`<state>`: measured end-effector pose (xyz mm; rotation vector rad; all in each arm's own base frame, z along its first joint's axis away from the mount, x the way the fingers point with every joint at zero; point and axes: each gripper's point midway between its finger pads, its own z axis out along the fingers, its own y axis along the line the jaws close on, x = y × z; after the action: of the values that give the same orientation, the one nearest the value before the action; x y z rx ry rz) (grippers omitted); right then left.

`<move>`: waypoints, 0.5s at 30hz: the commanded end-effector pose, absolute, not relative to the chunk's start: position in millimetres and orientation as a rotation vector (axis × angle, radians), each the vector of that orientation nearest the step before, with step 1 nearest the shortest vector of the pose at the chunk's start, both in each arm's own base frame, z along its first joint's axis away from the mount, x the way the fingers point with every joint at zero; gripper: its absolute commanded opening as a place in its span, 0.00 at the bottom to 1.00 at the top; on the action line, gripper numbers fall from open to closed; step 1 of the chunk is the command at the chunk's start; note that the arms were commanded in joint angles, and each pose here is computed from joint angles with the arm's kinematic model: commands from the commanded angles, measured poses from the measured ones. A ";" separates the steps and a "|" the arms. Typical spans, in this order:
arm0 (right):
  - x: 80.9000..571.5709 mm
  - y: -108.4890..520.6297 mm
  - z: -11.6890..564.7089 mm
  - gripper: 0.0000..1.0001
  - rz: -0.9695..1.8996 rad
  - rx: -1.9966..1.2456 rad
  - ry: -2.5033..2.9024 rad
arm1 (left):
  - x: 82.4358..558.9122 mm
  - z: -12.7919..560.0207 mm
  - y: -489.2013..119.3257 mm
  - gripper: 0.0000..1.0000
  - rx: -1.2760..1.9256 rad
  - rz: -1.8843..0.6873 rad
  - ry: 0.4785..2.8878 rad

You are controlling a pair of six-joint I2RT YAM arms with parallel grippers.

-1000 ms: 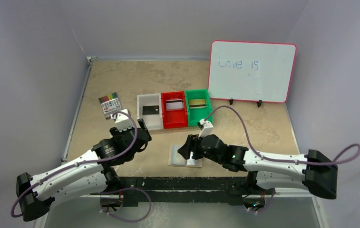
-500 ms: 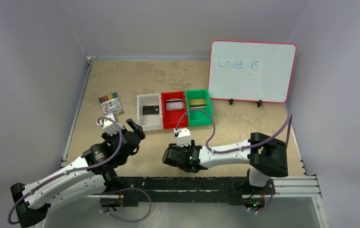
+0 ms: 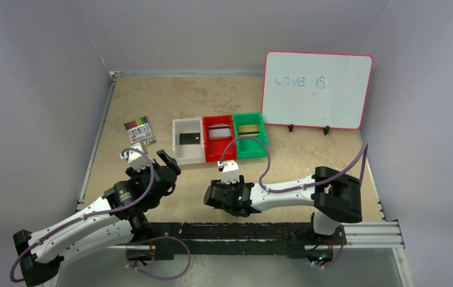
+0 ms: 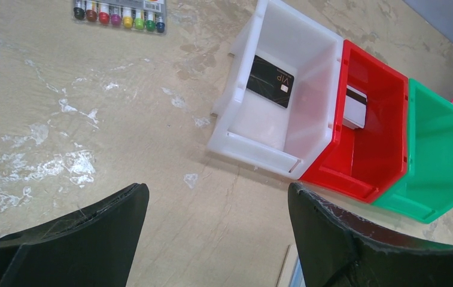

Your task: Take the credit cards out of the card holder

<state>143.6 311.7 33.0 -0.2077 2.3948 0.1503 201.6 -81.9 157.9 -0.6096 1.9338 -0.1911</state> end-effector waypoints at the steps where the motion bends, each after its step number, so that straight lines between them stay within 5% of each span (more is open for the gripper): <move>1: 146.2 327.4 47.0 0.68 0.226 -0.191 2.371 | 205.7 170.8 -80.7 0.86 -0.642 -0.204 1.892; 7: 142.0 324.8 34.9 0.64 0.200 -0.224 2.398 | 205.9 168.5 -82.5 0.86 -0.637 -0.199 1.902; 15: 145.5 315.8 31.7 0.44 0.131 -0.208 2.391 | 207.7 169.2 -85.5 0.85 -0.630 -0.199 1.904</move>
<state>142.6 318.1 28.7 -0.2186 2.4028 0.1642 202.2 -82.6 154.6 -0.6005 1.9443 -0.1706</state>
